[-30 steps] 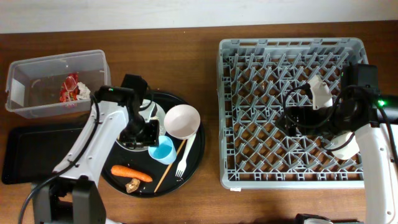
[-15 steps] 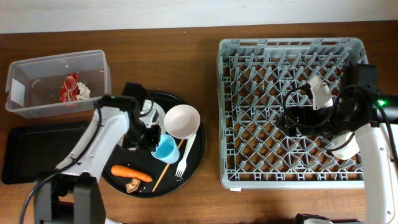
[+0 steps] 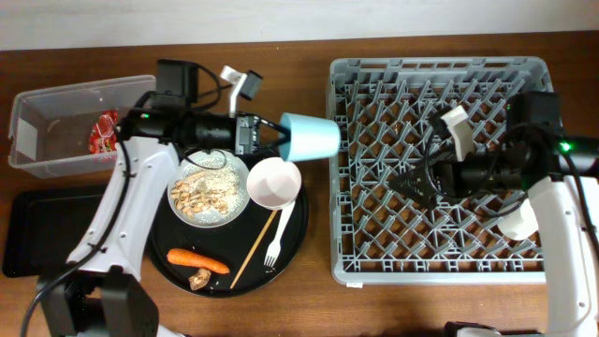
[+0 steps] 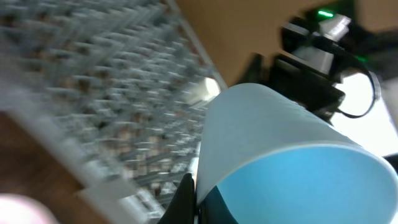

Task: Sort waste into correct bins and load items into the dishwasher rack
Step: 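Hand the blue cup to the right gripper and place it in the rack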

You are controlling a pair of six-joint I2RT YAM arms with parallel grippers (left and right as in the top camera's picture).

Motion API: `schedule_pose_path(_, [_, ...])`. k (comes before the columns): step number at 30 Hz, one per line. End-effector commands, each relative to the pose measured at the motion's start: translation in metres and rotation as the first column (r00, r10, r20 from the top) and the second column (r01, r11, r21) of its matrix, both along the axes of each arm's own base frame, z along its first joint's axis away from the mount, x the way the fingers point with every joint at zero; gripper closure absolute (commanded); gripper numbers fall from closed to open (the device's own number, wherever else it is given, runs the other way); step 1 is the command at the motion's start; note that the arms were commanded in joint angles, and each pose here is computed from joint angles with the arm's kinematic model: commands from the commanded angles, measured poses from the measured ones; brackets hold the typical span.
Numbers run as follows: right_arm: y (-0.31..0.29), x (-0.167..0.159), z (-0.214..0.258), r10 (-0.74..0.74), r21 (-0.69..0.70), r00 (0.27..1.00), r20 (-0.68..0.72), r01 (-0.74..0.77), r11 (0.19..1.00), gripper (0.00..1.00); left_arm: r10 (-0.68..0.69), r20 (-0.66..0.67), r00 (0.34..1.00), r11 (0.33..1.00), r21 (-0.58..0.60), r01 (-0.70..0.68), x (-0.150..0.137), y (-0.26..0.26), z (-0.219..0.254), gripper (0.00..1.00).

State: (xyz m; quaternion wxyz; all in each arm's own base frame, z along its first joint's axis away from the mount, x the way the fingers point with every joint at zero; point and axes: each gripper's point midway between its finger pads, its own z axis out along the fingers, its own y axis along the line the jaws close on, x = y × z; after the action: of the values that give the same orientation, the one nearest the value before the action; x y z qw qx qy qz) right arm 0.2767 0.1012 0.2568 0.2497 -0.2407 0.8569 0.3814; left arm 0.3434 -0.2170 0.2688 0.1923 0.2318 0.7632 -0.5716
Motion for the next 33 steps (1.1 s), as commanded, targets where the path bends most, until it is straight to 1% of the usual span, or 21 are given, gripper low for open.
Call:
schedule_pose_path(1, [0.039, -0.007, 0.029, 0.205, 0.155, 0.958, 0.203, -0.238, 0.959, 0.01, -0.161, -0.005, 0.987, 0.979, -0.13, 0.159, -0.026, -0.029, 0.015, 1.0])
schedule_pose_path(4, [0.063, -0.011, 0.032, 0.285, 0.157, 0.923, 0.259, -0.331, 0.93, 0.01, -0.224, -0.007, 0.975, 0.967, -0.125, 0.221, -0.042, -0.05, 0.013, 1.0])
schedule_pose_path(7, [0.074, -0.012, 0.036, 0.318, 0.154, 0.898, 0.303, -0.375, 0.914, 0.01, -0.265, -0.007, 0.964, 0.957, -0.123, 0.262, -0.054, -0.063, 0.012, 1.0])
schedule_pose_path(10, [0.079, -0.015, 0.051, 0.316, 0.23, 0.885, 0.341, -0.405, 0.885, 0.0, -0.265, -0.006, 0.964, 0.96, -0.1, 0.263, -0.055, -0.067, 0.008, 1.0])
schedule_pose_path(11, [0.08, -0.016, 0.056, 0.315, 0.25, 0.881, 0.353, -0.414, 0.875, 0.02, -0.265, -0.006, 0.964, 0.96, -0.1, 0.263, -0.055, -0.067, 0.008, 1.0])
schedule_pose_path(12, [0.081, -0.016, 0.056, 0.315, 0.252, 0.88, 0.354, -0.415, 0.874, 0.06, -0.265, -0.006, 0.964, 0.959, -0.1, 0.263, -0.055, -0.067, 0.008, 1.0])
schedule_pose_path(13, [0.08, -0.017, 0.056, 0.315, 0.253, 0.881, 0.352, -0.414, 0.874, 0.13, -0.265, -0.006, 0.964, 0.959, -0.1, 0.263, -0.055, -0.067, 0.008, 1.0])
schedule_pose_path(14, [0.08, -0.017, 0.056, 0.315, 0.253, 0.882, 0.352, -0.414, 0.874, 0.24, -0.265, -0.006, 0.964, 0.96, -0.1, 0.263, -0.055, -0.067, 0.008, 1.0])
schedule_pose_path(15, [0.08, -0.017, 0.056, 0.315, 0.253, 0.881, 0.352, -0.414, 0.874, 0.29, -0.265, -0.006, 0.964, 0.959, -0.1, 0.263, -0.055, -0.067, 0.008, 1.0])
schedule_pose_path(18, [0.08, -0.017, 0.055, 0.315, 0.251, 0.883, 0.347, -0.411, 0.876, 0.31, -0.265, -0.006, 0.964, 0.96, -0.1, 0.263, -0.055, -0.067, 0.008, 1.0])
schedule_pose_path(21, [0.08, -0.017, 0.053, 0.316, 0.244, 0.886, 0.34, -0.408, 0.88, 0.35, -0.264, -0.006, 0.964, 0.96, -0.099, 0.262, -0.055, -0.067, 0.008, 0.99])
schedule_pose_path(23, [0.077, -0.013, 0.045, 0.31, 0.206, 0.9, 0.306, -0.38, 0.902, 0.44, -0.228, -0.006, 0.974, 0.973, -0.038, 0.228, -0.049, -0.066, -0.002, 0.8])
schedule_pose_path(24, [0.073, -0.01, 0.035, 0.291, 0.167, 0.924, 0.248, -0.337, 0.927, 0.46, -0.176, -0.019, 0.984, 0.983, 0.055, 0.176, -0.042, -0.062, -0.019, 0.75])
schedule_pose_path(25, [0.066, -0.004, 0.02, 0.251, 0.104, 0.953, 0.168, -0.27, 0.957, 0.46, -0.119, -0.031, 0.992, 0.98, 0.158, 0.123, -0.035, -0.056, -0.036, 0.68])
schedule_pose_path(26, [0.054, 0.003, 0.005, 0.181, 0.027, 0.98, 0.085, -0.184, 0.983, 0.5, -0.033, -0.044, 0.998, 0.948, 0.316, 0.045, -0.026, -0.04, -0.062, 0.67])
schedule_pose_path(27, [0.047, 0.007, -0.002, 0.135, -0.012, 0.99, 0.045, -0.134, 0.991, 0.51, 0.016, -0.049, 0.999, 0.919, 0.394, 0.004, -0.022, -0.027, -0.074, 0.67])
schedule_pose_path(28, [0.027, 0.016, -0.016, 0.01, -0.095, 0.999, -0.033, -0.013, 0.995, 0.51, 0.081, -0.058, 0.995, 0.881, 0.471, -0.045, -0.016, -0.01, -0.084, 0.67])
schedule_pose_path(29, [-0.003, 0.026, -0.028, -0.173, -0.199, 0.979, -0.105, 0.15, 0.968, 0.51, 0.213, -0.065, 0.975, 0.798, 0.588, -0.135, -0.007, 0.023, -0.098, 0.67])
schedule_pose_path(30, [-0.028, 0.03, -0.034, -0.3, -0.277, 0.945, -0.132, 0.255, 0.926, 0.51, 0.289, -0.056, 0.956, 0.737, 0.65, -0.185, -0.002, 0.045, -0.104, 0.67])
schedule_pose_path(31, [-0.048, 0.031, -0.035, -0.395, -0.334, 0.907, -0.146, 0.33, 0.883, 0.51, 0.339, -0.044, 0.94, 0.693, 0.688, -0.218, 0.0, 0.066, -0.106, 0.67])
schedule_pose_path(33, [-0.096, 0.026, -0.029, -0.568, -0.439, 0.81, -0.147, 0.461, 0.771, 0.51, 0.407, -0.016, 0.913, 0.632, 0.726, -0.269, 0.004, 0.095, -0.105, 0.67])
